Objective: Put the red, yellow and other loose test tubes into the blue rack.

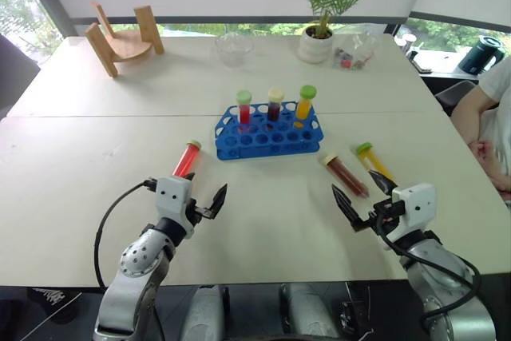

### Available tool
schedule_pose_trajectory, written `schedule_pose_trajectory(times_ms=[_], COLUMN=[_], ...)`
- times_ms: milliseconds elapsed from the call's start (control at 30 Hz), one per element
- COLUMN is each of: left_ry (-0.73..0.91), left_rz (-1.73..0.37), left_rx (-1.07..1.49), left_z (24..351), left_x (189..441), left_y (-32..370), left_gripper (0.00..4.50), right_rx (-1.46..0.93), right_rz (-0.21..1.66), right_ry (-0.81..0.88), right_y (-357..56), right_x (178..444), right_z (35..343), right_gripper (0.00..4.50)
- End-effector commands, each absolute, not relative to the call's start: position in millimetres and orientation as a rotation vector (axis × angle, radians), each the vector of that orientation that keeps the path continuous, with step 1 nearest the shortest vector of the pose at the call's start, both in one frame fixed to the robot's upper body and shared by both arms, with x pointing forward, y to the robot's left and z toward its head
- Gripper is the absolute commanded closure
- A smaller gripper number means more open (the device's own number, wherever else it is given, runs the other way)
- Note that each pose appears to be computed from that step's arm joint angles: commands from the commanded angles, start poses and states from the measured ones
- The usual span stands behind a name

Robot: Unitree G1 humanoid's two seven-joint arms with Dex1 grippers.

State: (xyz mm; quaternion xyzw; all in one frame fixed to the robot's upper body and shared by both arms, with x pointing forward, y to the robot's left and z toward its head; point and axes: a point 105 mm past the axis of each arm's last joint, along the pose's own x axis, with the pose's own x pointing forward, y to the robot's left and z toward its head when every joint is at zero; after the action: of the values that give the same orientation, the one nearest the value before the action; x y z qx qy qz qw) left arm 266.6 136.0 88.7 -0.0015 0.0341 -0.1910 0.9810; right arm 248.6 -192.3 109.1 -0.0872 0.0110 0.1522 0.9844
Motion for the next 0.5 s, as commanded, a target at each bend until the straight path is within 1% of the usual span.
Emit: schedule_pose_trajectory(times_ms=[33,400,500], left_ry=[0.013,0.007,0.004], left_rz=[-0.412,-0.426,-0.485], left_rx=[0.003,0.012,0.031], left_z=[103.6,106.6,111.0], left_x=[266.3,266.2,262.5], left_y=[130.2,129.2,127.1], left_gripper=[0.07,0.07,0.07], right_rx=[-0.187,-0.200,-0.239], right_rz=[0.299,0.300,0.313], right_ry=[-0.016,-0.011,0.001], right_y=[-193.5,-194.0,-195.9], right_x=[249.7,249.8,254.8], right_z=[118.5,122.0,126.8], right_gripper=[0.00,0.00,0.00])
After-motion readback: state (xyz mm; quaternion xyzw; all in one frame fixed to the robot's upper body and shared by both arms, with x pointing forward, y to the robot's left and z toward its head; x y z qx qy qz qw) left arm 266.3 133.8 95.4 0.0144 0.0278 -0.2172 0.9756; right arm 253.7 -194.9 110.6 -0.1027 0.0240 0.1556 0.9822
